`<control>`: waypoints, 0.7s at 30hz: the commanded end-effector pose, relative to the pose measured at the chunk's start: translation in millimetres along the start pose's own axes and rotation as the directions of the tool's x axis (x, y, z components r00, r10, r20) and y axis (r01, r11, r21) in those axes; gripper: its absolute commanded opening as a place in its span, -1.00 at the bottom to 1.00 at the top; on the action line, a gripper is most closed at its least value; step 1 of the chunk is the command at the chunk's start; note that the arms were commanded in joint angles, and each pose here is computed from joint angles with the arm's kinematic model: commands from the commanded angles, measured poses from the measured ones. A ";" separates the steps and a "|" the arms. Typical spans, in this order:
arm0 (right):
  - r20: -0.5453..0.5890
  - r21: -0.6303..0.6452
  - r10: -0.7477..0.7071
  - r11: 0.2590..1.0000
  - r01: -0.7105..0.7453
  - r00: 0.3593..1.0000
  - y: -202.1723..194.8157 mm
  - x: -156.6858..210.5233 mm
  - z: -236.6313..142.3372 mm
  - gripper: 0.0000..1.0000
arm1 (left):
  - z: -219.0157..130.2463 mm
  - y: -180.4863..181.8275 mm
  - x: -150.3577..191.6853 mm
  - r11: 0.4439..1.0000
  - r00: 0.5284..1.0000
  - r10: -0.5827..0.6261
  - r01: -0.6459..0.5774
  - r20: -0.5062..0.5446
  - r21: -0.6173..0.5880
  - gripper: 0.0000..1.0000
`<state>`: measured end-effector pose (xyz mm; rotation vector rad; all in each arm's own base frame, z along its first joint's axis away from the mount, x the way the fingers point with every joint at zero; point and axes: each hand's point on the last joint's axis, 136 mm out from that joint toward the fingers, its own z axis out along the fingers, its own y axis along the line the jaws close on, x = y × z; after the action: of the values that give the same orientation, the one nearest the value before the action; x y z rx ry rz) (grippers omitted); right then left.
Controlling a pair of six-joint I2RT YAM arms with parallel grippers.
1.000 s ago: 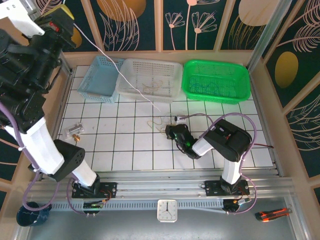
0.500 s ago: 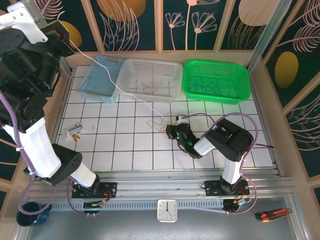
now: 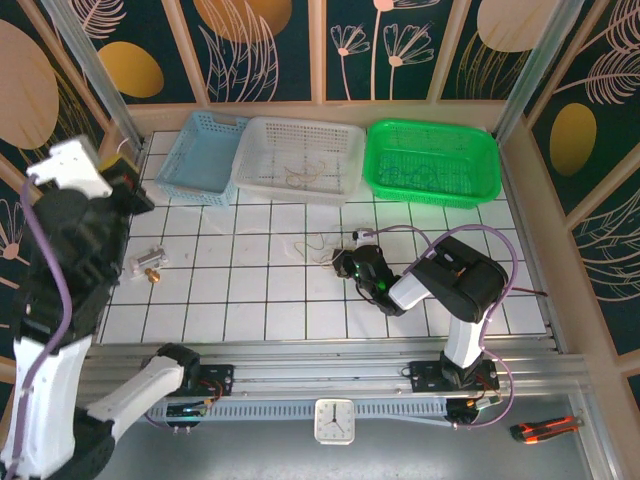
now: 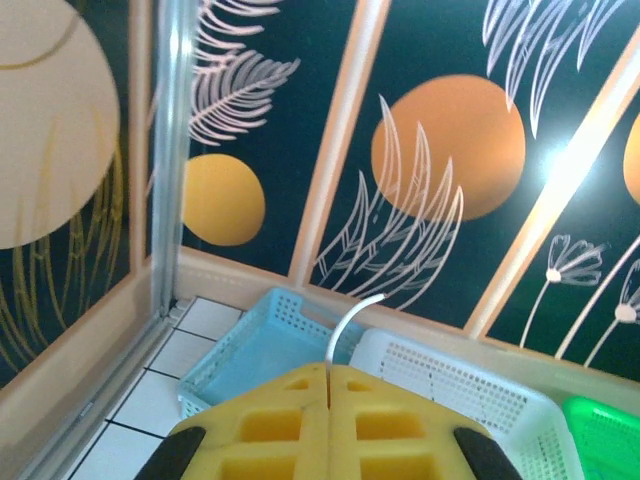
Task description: Untangle the cables
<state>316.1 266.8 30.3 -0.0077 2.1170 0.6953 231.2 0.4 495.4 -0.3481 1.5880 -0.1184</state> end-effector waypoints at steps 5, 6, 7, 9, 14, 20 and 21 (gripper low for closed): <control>-0.044 0.043 -0.016 0.999 0.018 0.999 -12.8 9.7 -2.3 -0.55 | 19.4 -0.2 -18.6 0.999 0.988 0.002 0.006 0.156 -0.050 -1.00; -0.047 0.046 -0.013 0.999 0.016 0.999 -13.7 10.8 -2.2 -0.55 | 21.1 0.3 -21.2 0.998 0.985 0.009 0.002 0.171 -0.062 -1.00; -0.048 0.048 -0.010 0.999 0.012 0.999 -14.5 11.6 -2.4 -0.55 | 22.5 1.0 -25.6 0.997 0.982 0.014 0.000 0.188 -0.076 -1.00; -0.054 0.054 -0.002 0.999 0.005 0.999 -17.2 14.3 -3.3 -0.55 | 24.9 2.0 -38.5 0.994 0.972 0.032 -0.007 0.232 -0.110 -1.00; -0.069 0.054 0.002 0.999 0.002 0.998 -20.3 20.6 -7.6 -0.49 | 21.8 -2.6 -82.3 0.990 0.936 0.041 0.010 0.349 -0.144 -1.00; -0.048 -0.009 -0.026 1.000 0.025 0.999 -0.7 4.8 -20.5 -0.15 | 14.1 -14.1 -110.3 0.996 0.914 0.008 0.029 0.406 -0.086 -1.00; -0.043 -0.025 -0.038 0.999 0.037 0.998 5.2 0.3 -22.2 -0.13 | 15.0 -16.4 -109.9 0.997 0.916 0.005 0.027 0.402 -0.074 -1.00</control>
<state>304.5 260.9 36.4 -0.0322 2.1320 0.7091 264.1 13.9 577.5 -0.4055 1.2736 0.0318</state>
